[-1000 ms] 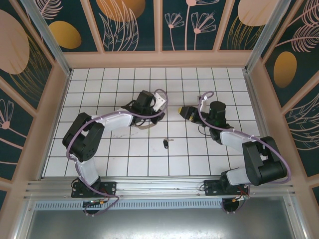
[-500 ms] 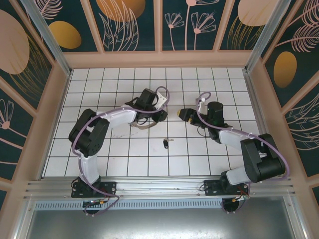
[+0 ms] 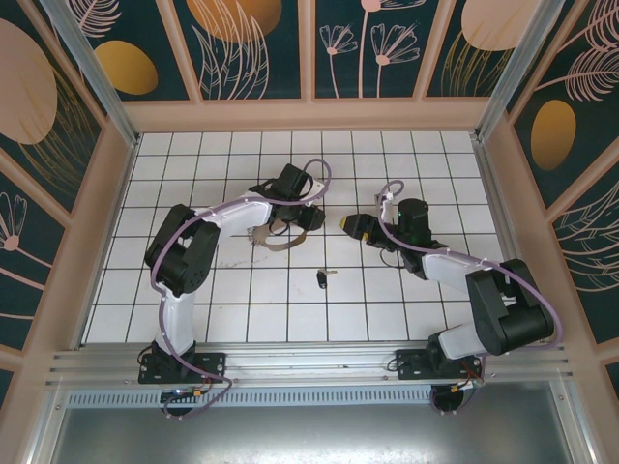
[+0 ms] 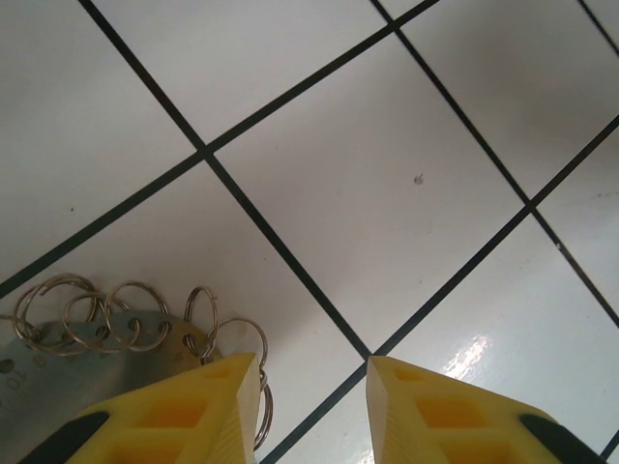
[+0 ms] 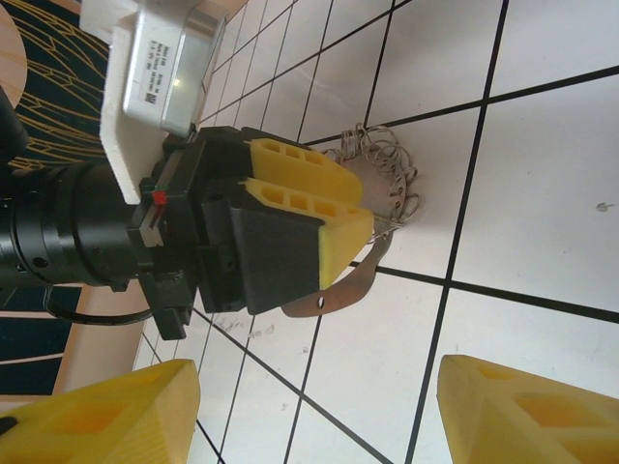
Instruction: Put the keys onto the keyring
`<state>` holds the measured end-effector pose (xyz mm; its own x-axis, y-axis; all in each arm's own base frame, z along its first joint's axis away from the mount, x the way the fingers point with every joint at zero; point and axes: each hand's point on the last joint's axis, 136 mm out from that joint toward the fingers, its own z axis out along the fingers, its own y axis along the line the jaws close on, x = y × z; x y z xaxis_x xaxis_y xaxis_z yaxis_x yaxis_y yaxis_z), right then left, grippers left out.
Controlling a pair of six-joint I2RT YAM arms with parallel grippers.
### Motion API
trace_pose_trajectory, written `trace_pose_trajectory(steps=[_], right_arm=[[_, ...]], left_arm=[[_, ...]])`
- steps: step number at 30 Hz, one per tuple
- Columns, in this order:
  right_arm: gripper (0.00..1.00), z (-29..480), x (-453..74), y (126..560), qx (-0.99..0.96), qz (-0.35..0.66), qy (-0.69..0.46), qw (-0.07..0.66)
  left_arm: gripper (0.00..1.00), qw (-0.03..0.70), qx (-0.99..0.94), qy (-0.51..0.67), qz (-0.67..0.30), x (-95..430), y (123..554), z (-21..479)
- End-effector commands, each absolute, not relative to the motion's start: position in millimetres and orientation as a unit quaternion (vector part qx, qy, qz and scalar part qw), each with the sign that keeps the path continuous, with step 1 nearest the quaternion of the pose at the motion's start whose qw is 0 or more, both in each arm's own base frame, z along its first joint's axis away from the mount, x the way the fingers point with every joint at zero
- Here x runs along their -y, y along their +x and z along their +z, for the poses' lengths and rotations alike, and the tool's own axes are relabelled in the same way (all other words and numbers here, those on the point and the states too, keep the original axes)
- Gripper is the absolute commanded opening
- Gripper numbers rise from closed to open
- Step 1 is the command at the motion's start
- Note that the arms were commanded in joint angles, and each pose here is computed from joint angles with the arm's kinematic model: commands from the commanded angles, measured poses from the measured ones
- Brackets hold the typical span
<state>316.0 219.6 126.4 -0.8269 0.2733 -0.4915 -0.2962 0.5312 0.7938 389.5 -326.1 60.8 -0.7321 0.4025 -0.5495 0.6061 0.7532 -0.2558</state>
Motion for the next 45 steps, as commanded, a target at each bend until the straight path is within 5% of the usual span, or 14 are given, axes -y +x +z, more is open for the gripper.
trace_pose_trajectory(steps=[1, 45], right_arm=[[0.66, 131.4, -224.9, 321.7, -0.822, 0.481, -0.015, 0.305], [0.66, 125.9, -229.5, 322.7, -0.826, 0.477, -0.019, 0.298]], left_arm=[[0.34, 0.219, -0.916, 0.272, -0.196, 316.7, 386.4, 48.9], [0.31, 0.222, -0.921, 0.278, -0.157, 303.0, 387.2, 18.8]])
